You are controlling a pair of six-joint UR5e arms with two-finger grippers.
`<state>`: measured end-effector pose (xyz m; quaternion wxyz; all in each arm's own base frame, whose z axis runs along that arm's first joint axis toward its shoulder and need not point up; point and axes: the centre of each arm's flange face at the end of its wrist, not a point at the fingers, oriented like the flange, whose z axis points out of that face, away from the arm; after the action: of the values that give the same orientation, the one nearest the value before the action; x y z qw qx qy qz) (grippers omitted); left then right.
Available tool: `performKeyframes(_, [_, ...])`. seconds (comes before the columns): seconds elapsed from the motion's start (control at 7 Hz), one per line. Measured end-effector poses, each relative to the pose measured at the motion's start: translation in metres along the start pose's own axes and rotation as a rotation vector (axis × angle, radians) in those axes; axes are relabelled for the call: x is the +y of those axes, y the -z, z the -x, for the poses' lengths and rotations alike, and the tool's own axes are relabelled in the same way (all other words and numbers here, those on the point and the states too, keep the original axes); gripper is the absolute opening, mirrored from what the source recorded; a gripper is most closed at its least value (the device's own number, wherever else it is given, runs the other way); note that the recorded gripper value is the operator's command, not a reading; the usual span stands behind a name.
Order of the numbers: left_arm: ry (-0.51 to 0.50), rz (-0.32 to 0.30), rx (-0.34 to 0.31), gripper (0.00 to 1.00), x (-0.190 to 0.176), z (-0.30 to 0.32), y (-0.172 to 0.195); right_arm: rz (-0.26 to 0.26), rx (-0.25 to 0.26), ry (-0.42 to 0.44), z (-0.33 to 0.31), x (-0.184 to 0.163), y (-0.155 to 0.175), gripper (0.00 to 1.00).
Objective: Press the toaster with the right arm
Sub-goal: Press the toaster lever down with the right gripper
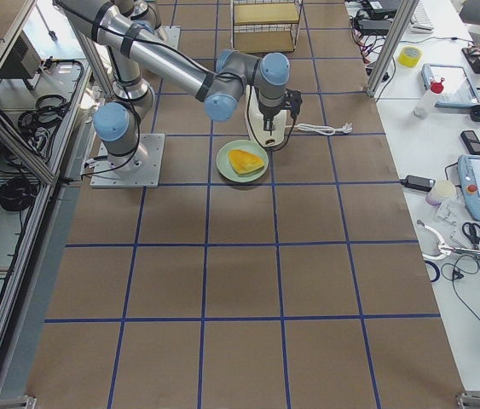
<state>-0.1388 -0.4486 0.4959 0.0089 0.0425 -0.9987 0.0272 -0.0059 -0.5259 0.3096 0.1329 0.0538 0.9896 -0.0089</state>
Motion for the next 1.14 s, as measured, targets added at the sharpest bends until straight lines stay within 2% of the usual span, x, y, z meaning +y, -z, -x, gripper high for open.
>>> performKeyframes(1.14, [0.0,0.0,0.0,1.0,0.0,0.0,0.0,0.024,-0.009,-0.007,-0.008,-0.01,-0.024,0.0])
